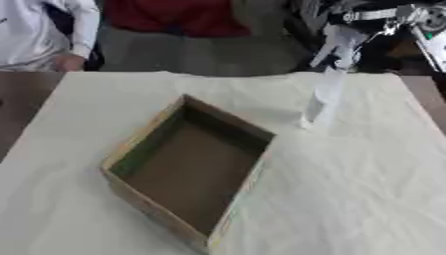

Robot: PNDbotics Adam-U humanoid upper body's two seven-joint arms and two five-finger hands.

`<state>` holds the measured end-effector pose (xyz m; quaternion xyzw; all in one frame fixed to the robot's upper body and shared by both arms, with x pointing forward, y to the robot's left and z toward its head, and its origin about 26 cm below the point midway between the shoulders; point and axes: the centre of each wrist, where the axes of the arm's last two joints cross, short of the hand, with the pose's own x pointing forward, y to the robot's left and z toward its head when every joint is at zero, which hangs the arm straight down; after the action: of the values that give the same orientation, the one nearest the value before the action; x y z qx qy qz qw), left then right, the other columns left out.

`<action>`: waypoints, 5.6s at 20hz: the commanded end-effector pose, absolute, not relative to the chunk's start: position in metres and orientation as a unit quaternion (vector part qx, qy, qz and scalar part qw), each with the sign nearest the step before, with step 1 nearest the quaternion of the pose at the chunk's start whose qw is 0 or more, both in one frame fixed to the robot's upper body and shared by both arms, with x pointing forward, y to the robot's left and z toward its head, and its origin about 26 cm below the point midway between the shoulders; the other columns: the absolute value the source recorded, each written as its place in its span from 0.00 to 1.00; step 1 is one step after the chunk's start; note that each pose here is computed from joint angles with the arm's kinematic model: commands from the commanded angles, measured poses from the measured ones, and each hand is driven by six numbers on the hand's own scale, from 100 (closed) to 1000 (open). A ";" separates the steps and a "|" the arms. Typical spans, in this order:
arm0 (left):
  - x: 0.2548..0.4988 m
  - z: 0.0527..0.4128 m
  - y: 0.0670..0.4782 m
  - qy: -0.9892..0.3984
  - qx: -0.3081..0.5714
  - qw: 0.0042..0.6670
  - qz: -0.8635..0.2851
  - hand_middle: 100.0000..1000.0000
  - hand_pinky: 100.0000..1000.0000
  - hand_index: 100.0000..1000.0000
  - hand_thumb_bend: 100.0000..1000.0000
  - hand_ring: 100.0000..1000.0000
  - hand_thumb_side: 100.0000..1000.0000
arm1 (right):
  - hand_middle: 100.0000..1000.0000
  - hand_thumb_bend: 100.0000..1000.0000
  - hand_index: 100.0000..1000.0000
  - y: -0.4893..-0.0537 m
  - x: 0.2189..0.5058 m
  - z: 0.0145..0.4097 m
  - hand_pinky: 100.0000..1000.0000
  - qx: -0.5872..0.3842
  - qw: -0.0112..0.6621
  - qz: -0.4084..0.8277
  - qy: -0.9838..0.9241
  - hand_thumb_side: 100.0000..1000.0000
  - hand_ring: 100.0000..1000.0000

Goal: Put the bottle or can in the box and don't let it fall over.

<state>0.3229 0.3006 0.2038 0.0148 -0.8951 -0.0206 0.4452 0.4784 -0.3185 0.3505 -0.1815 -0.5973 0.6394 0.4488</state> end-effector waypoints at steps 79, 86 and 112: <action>0.318 0.213 0.308 -0.898 0.027 0.437 -0.039 0.61 0.70 0.75 0.07 0.68 0.62 | 0.00 0.05 0.00 -0.309 0.468 0.379 0.19 -0.190 0.410 0.472 -0.757 0.00 0.00; 0.317 0.214 0.309 -0.899 0.029 0.436 -0.040 0.61 0.70 0.75 0.07 0.68 0.61 | 0.00 0.07 0.00 -0.294 0.460 0.395 0.19 -0.191 0.388 0.464 -0.773 0.00 0.00; 0.318 0.214 0.309 -0.898 0.028 0.437 -0.038 0.61 0.70 0.75 0.07 0.68 0.61 | 0.00 0.11 0.00 -0.172 0.420 0.421 0.19 -0.157 0.302 0.476 -0.811 0.00 0.00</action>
<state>0.3200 0.3050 0.2027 0.0208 -0.8915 -0.0308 0.4515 0.4290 -0.1744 0.4073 -0.1512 -0.8025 0.4778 0.3237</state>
